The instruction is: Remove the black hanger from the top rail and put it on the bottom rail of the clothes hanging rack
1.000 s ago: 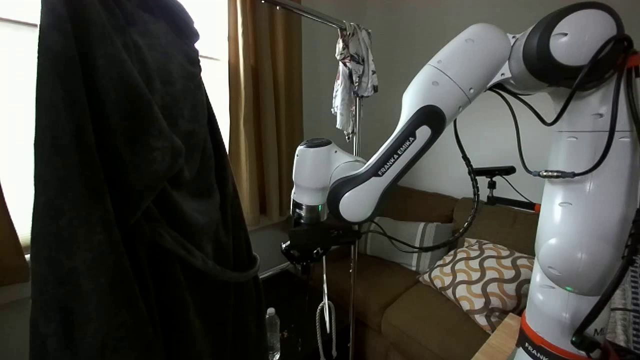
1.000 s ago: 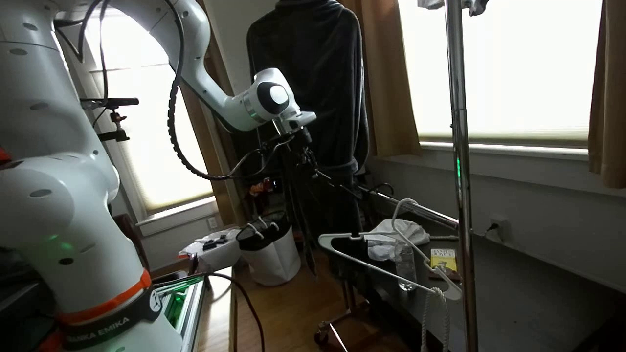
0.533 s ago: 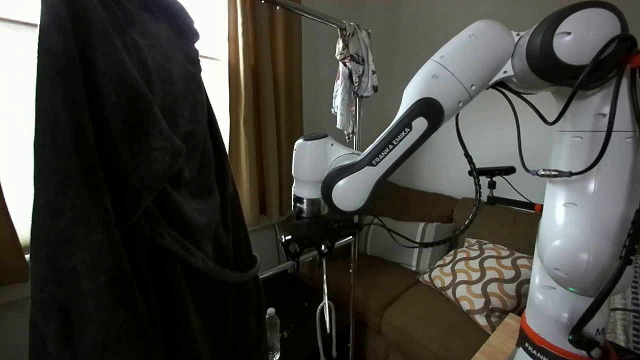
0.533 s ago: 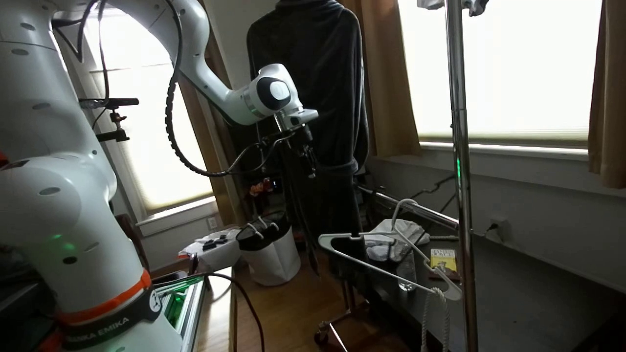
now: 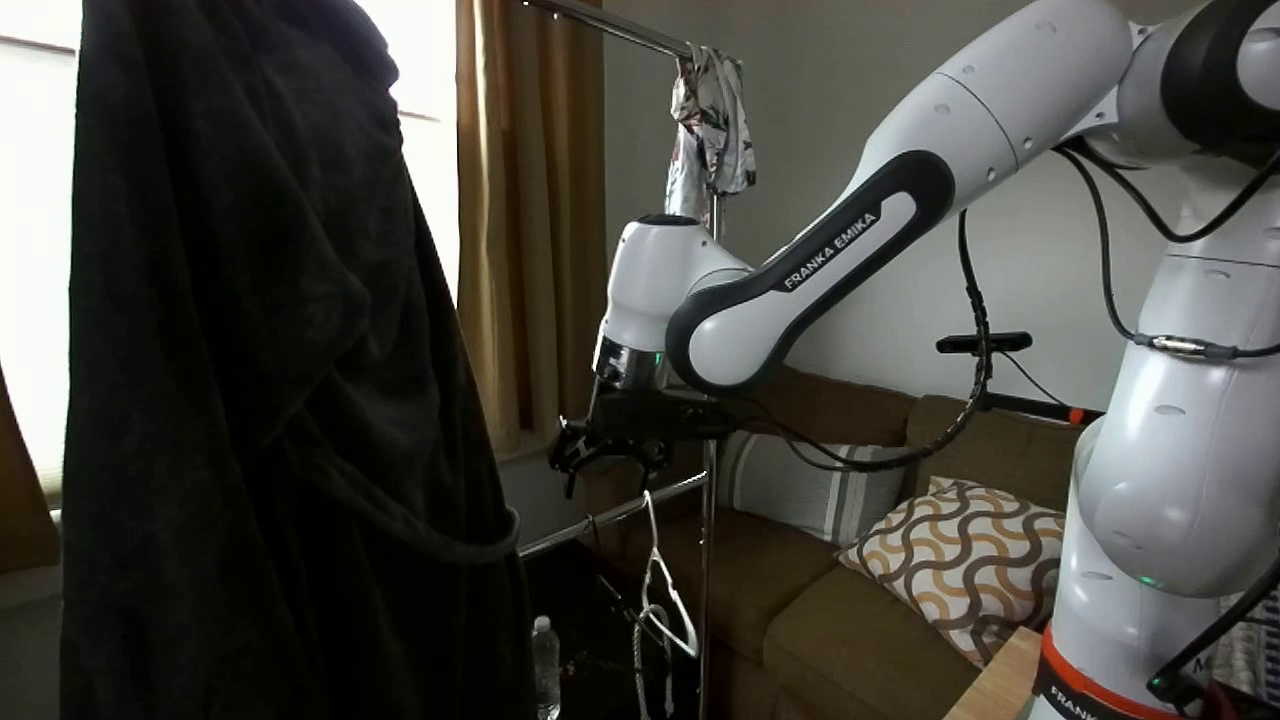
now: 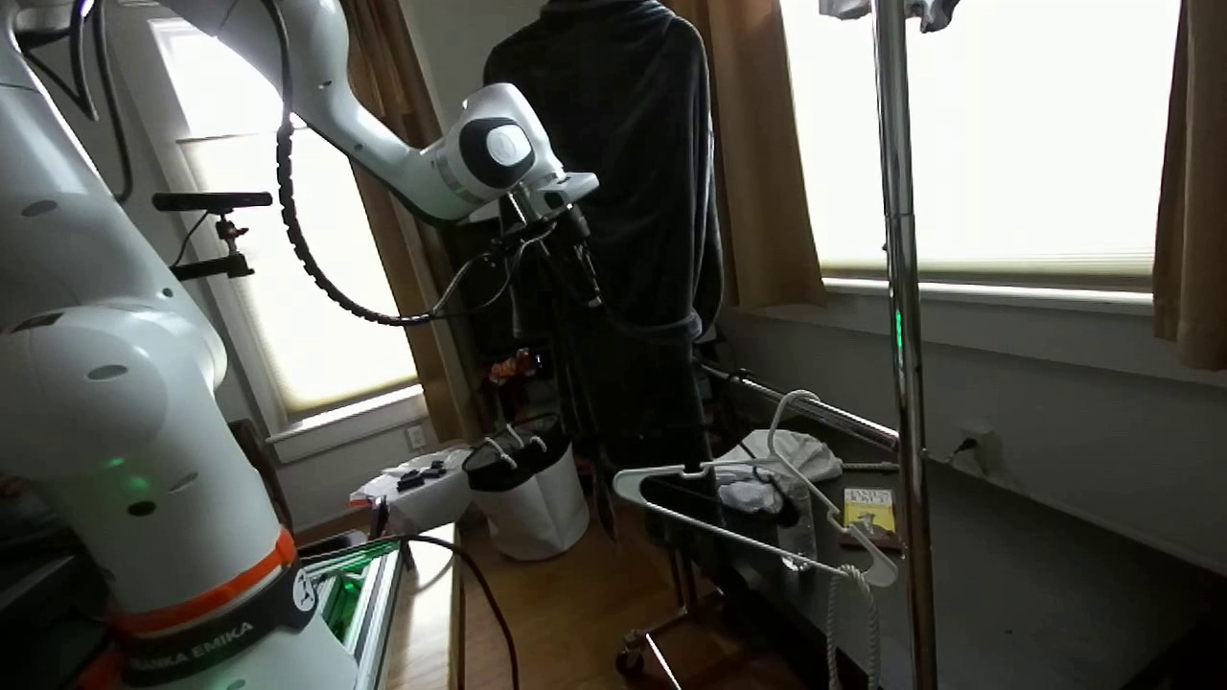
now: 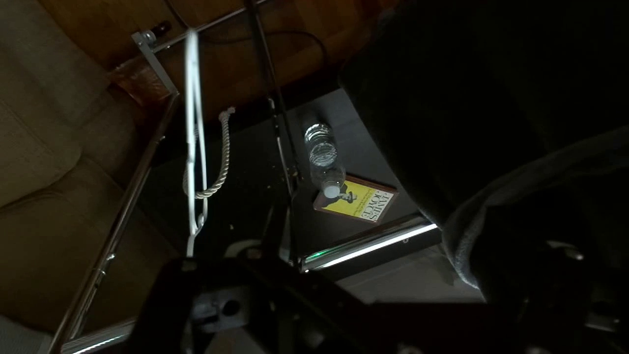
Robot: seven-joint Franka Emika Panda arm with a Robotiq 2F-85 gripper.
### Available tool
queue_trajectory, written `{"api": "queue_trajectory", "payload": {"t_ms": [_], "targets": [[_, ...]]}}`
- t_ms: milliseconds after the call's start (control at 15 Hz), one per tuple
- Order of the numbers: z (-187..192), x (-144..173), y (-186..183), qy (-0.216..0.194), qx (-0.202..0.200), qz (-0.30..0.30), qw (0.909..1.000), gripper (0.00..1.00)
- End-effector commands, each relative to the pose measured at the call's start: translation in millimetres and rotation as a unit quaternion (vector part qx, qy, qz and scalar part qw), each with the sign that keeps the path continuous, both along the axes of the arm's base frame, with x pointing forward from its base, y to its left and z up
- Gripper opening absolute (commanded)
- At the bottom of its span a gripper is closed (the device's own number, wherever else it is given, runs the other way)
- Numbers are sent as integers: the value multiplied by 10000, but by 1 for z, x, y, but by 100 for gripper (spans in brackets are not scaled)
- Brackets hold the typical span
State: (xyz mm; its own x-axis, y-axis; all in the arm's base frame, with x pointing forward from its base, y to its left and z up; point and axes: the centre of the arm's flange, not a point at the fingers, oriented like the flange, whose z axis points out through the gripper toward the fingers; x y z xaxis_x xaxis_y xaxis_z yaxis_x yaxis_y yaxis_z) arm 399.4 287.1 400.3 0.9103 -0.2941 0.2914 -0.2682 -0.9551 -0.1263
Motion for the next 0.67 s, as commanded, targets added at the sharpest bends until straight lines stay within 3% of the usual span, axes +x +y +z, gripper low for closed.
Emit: {"api": "queue_trajectory", "payload": {"t_ms": [0, 600], "targets": [[0, 0, 0, -2, 0, 3, 10000, 100], [-3, -1, -2, -2, 5, 12, 10000, 100]]}}
